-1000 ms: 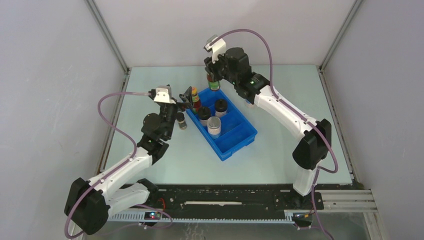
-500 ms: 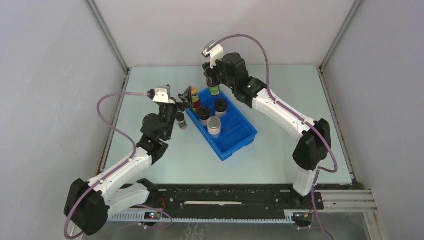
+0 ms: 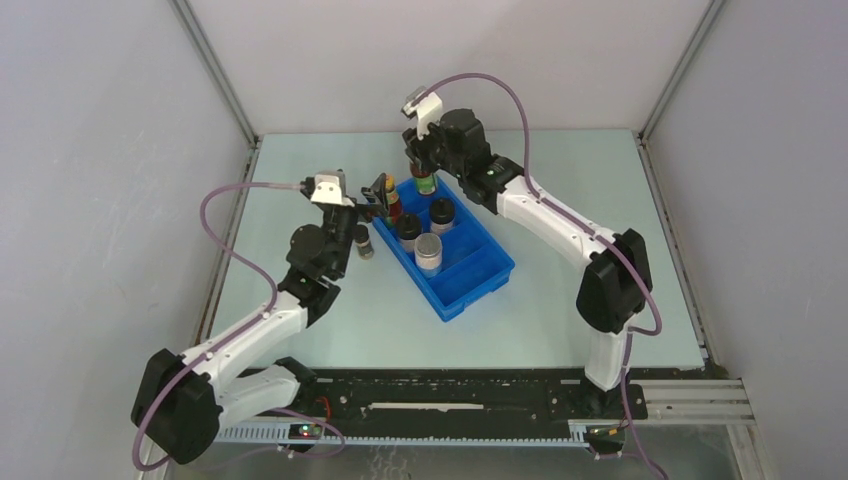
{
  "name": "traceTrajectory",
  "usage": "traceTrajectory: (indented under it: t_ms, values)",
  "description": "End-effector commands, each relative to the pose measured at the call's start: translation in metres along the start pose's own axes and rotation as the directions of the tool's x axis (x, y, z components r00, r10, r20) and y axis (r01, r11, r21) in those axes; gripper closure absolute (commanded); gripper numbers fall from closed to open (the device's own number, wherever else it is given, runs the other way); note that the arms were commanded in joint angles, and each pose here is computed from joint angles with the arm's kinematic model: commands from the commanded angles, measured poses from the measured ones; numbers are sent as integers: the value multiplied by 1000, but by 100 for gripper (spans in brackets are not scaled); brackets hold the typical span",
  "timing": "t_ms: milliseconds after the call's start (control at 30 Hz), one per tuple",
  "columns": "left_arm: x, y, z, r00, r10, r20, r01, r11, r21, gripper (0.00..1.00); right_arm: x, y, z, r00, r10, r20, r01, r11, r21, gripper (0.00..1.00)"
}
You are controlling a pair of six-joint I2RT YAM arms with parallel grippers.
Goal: Organize the condiment bottles
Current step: Place the bottle in the storage box.
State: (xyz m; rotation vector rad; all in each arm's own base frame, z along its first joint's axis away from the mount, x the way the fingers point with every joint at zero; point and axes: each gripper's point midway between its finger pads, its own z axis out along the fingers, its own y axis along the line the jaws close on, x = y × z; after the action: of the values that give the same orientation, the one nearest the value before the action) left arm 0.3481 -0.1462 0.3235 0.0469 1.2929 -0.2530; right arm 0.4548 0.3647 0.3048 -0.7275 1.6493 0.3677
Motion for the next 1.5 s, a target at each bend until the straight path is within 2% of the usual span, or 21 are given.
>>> traceTrajectory:
  t_ms: [0,467,1467]
  values:
    - [-33,0,13,995,-33,90,35,999,-21,8,-74,-13,-2,973,26,229,-29,1000,8,100]
    - [-24,1,21,997,-25,80,27,999,-30,8,-53,-19,25,978,57,203,-55,998,-16,100]
    - [-1,1,30,997,-35,71,37,999,-29,8,-7,-36,50,982,100,162,-97,995,-29,100]
